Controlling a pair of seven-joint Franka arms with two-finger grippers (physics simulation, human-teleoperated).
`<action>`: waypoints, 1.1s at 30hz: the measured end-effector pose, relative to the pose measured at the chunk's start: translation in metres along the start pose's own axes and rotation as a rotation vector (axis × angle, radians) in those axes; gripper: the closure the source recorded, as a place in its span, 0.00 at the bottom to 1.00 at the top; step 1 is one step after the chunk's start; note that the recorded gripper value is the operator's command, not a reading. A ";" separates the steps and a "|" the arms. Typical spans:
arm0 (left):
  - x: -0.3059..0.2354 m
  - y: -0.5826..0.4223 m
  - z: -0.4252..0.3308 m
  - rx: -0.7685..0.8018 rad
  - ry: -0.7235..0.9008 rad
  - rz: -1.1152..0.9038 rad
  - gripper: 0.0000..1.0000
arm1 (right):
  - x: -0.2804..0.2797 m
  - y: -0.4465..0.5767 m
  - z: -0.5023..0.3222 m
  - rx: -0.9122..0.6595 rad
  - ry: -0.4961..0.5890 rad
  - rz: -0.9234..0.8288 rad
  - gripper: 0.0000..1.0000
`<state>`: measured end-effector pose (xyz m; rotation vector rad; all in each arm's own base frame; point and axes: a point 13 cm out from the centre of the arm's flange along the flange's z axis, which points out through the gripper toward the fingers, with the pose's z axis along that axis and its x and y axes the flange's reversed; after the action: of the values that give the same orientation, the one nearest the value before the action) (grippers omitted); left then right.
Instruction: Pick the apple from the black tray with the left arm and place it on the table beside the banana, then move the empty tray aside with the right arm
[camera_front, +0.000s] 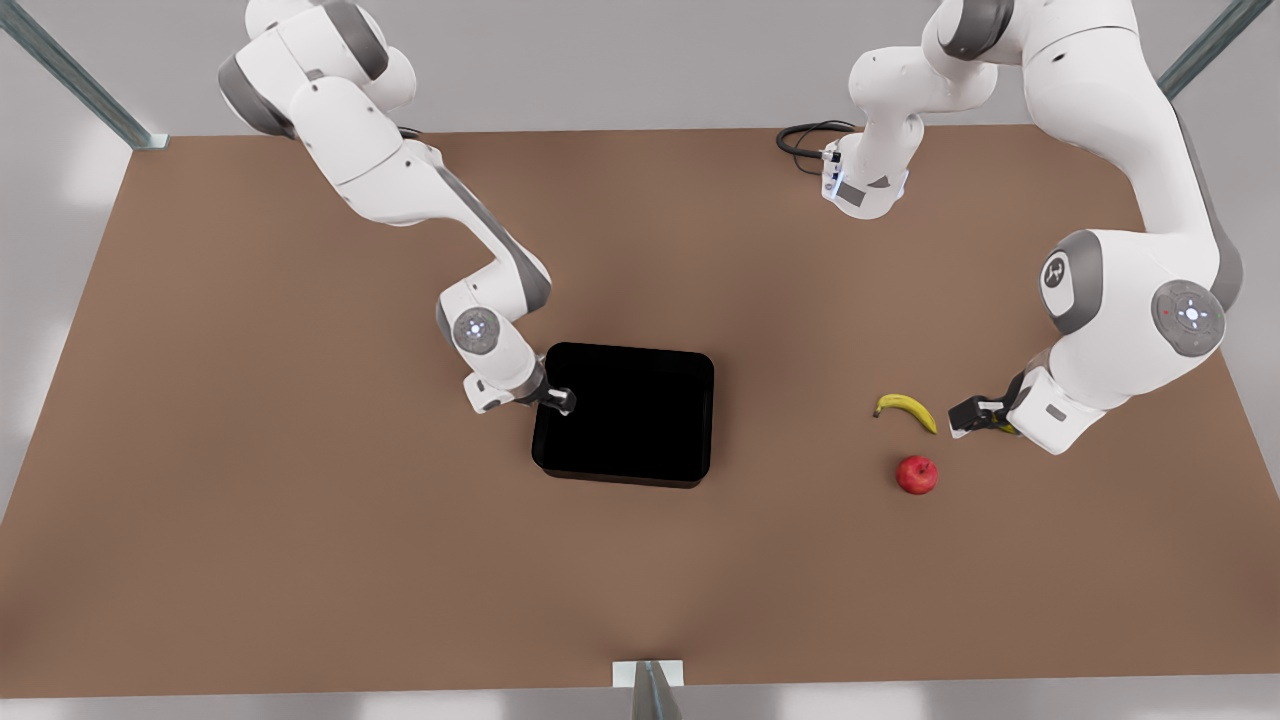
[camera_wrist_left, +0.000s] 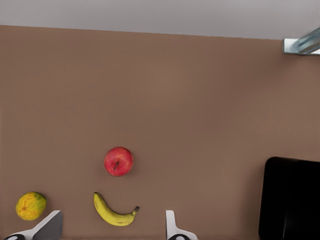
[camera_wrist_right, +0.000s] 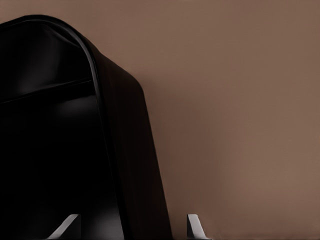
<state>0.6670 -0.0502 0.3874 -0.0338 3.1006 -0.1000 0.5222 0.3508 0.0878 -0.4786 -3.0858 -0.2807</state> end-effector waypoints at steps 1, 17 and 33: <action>0.000 0.000 0.001 0.000 0.002 0.003 0.00 | 0.000 -0.001 0.001 0.001 0.001 0.006 0.37; -0.001 0.009 0.002 0.001 0.004 0.024 0.00 | -0.042 0.007 -0.115 -0.002 -0.060 0.063 0.80; -0.001 0.011 0.001 0.001 0.004 0.035 0.00 | -0.234 -0.269 -0.240 0.220 -0.022 -0.081 0.80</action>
<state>0.6680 -0.0389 0.3858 0.0210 3.1036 -0.1006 0.6589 -0.0141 0.2694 -0.3519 -3.1103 0.0647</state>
